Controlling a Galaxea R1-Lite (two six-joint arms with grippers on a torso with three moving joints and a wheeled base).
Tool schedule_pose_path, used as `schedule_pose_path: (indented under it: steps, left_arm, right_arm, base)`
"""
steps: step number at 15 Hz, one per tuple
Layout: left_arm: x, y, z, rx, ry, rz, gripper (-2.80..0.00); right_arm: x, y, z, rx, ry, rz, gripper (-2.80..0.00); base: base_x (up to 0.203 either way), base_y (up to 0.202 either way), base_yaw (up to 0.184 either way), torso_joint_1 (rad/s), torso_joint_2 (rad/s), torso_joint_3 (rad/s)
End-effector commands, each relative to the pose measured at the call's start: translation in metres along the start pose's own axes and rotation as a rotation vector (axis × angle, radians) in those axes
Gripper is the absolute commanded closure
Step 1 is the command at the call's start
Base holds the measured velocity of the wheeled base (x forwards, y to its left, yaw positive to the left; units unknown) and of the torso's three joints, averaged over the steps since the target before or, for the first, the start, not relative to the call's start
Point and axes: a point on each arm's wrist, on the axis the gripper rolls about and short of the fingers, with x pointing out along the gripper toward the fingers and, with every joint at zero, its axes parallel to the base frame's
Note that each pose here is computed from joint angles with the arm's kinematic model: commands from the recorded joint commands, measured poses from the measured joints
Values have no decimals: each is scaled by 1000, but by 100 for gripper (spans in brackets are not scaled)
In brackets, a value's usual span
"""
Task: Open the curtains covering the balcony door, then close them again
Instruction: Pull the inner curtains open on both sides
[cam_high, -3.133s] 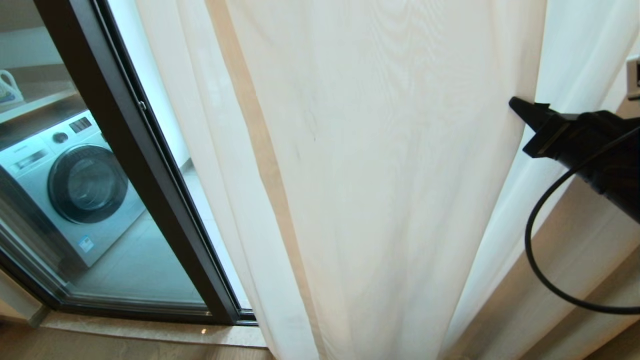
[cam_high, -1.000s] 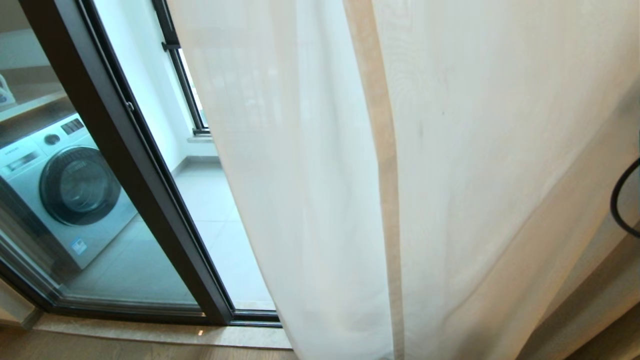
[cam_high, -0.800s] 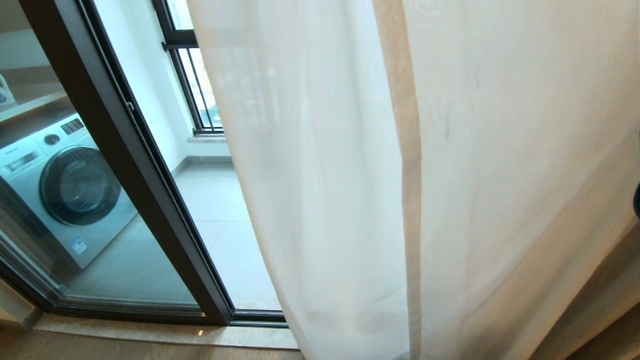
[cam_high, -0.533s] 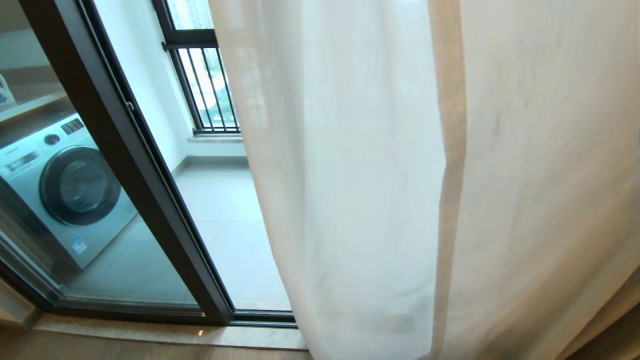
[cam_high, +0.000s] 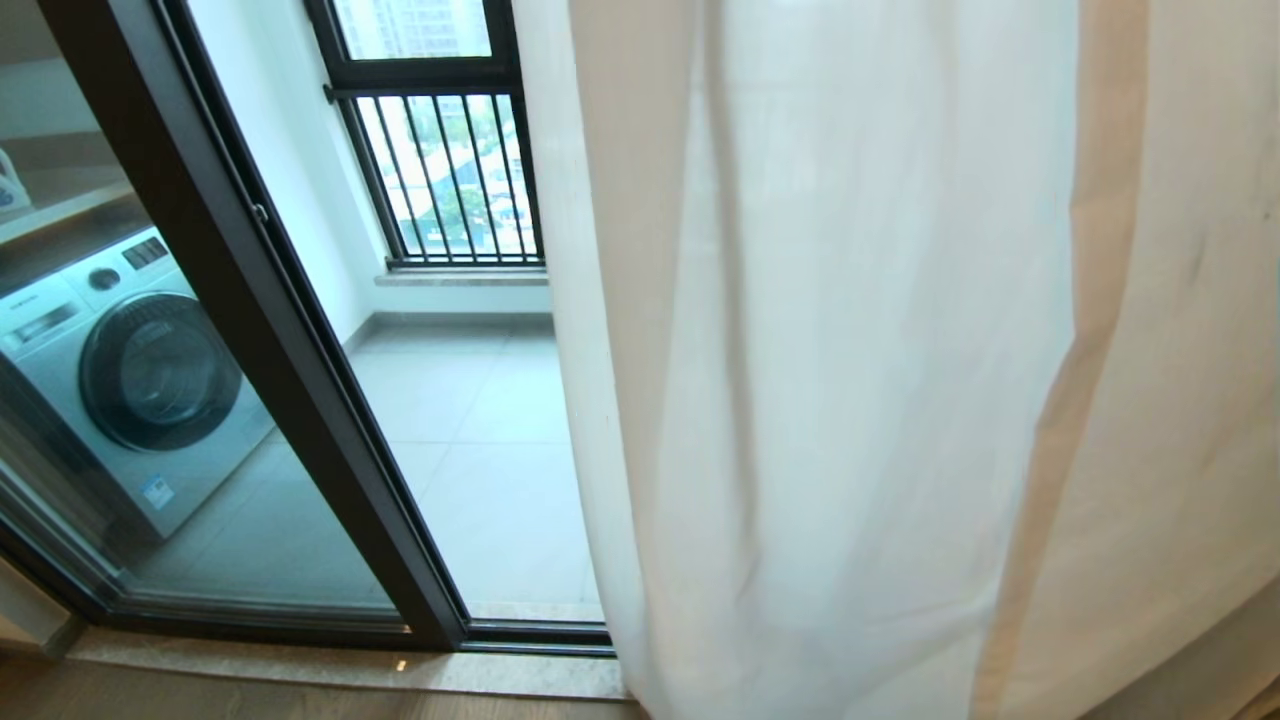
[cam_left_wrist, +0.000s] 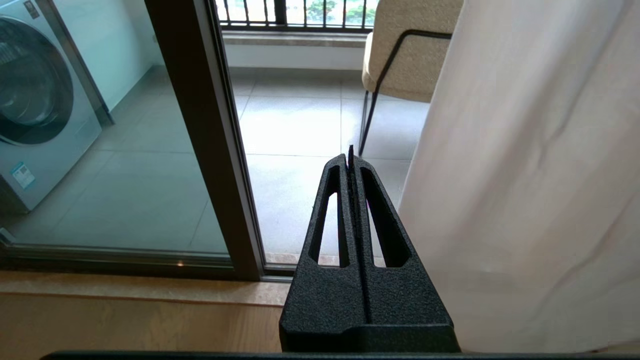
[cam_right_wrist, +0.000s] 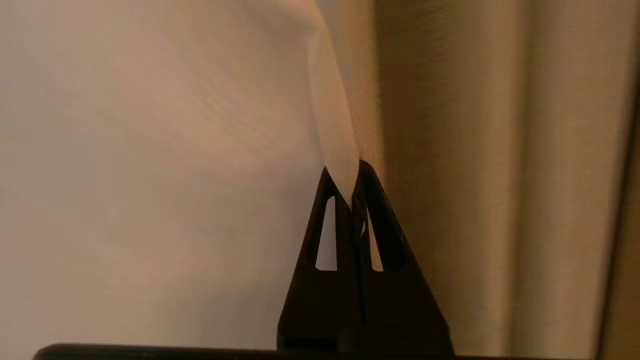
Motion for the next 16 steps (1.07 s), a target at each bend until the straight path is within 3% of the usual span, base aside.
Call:
schedule_pose_path:
  steps: [1, 6, 16]
  left_arm:
    - [0, 0, 0, -1, -1, -1, 0]
    - [0, 0, 0, -1, -1, 1, 0]
    - [0, 0, 0, -1, -1, 1, 0]
  right_arm:
    - [14, -22, -3, -25, -8, -78, 0]
    - [29, -70, -14, -34, 18, -230, 0]
    - [46, -151, -21, -37, -23, -426, 0]
  base:
    - [0, 0, 0, 0, 0, 0]
    - [0, 0, 0, 0, 0, 0]
    - [0, 0, 0, 0, 0, 0]
